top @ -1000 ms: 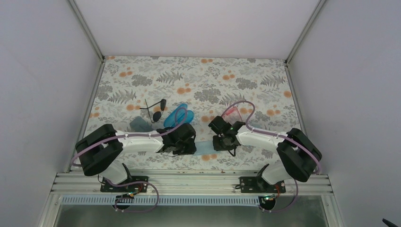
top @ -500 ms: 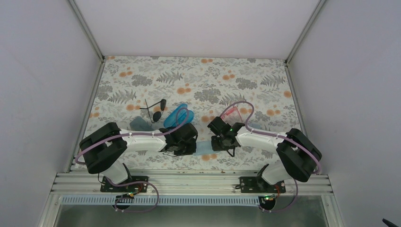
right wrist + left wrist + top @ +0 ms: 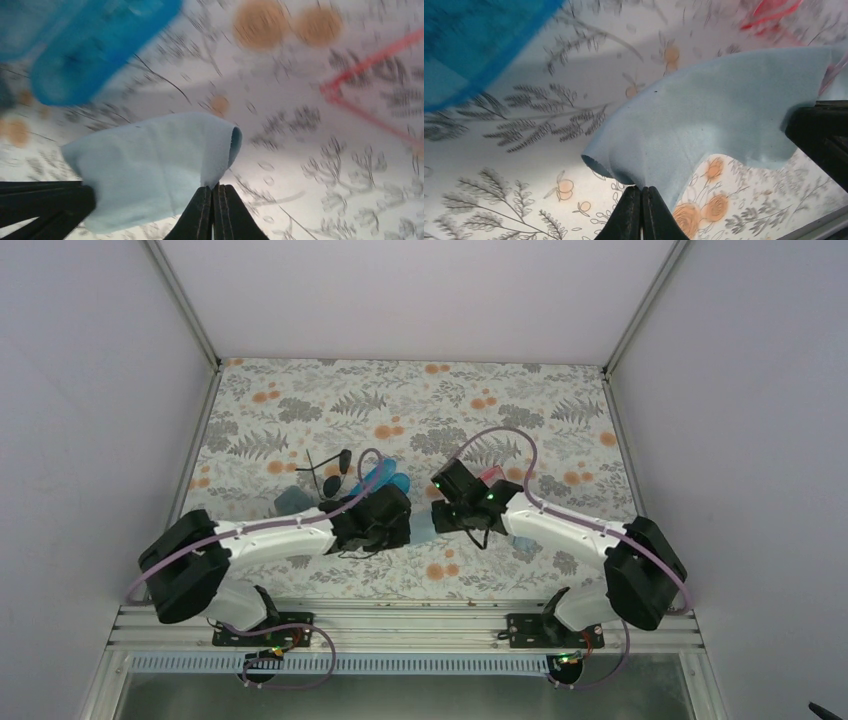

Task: Organize the sunglasses
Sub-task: Pick up the glasses cleaning cloth from the center of the board, then place the glasses cleaning cloth in the sunglasses case.

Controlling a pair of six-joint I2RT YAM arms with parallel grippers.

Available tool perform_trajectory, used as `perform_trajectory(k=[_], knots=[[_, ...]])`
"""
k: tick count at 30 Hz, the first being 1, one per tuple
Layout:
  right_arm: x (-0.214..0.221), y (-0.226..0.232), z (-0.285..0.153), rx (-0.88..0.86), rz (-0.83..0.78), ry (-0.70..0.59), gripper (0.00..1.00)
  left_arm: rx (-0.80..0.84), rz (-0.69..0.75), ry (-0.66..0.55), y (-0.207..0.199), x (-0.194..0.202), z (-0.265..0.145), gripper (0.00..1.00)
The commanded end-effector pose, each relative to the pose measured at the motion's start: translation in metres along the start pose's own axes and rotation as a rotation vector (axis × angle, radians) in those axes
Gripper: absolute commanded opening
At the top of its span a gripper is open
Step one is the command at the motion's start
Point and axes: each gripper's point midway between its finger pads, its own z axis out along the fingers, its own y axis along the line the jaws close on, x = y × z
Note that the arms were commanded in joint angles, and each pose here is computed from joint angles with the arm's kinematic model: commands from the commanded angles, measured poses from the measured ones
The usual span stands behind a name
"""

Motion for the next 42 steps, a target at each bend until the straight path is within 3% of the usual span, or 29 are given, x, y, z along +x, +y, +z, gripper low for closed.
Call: perform_trajectory(k=[1,8,19,42], knots=[[-0.039,0.024,-0.016,-0.031,-0.082,-0.09,0.04,-0.009,-0.035,-0.108,0.001,-0.032,-0.027,0.02],[-0.083,0.051,-0.005,-0.039,-0.177,-0.121,0.04,-0.073,-0.104,-0.207,0.027,-0.062,-0.052,0.02],[-0.123,0.061,0.037,0.002,-0.306,-0.108,0.04,-0.16,-0.182,-0.251,0.06,-0.08,-0.045,0.02],[-0.127,0.056,0.085,0.052,-0.362,-0.02,0.04,-0.179,-0.209,-0.196,0.077,-0.082,-0.011,0.02]])
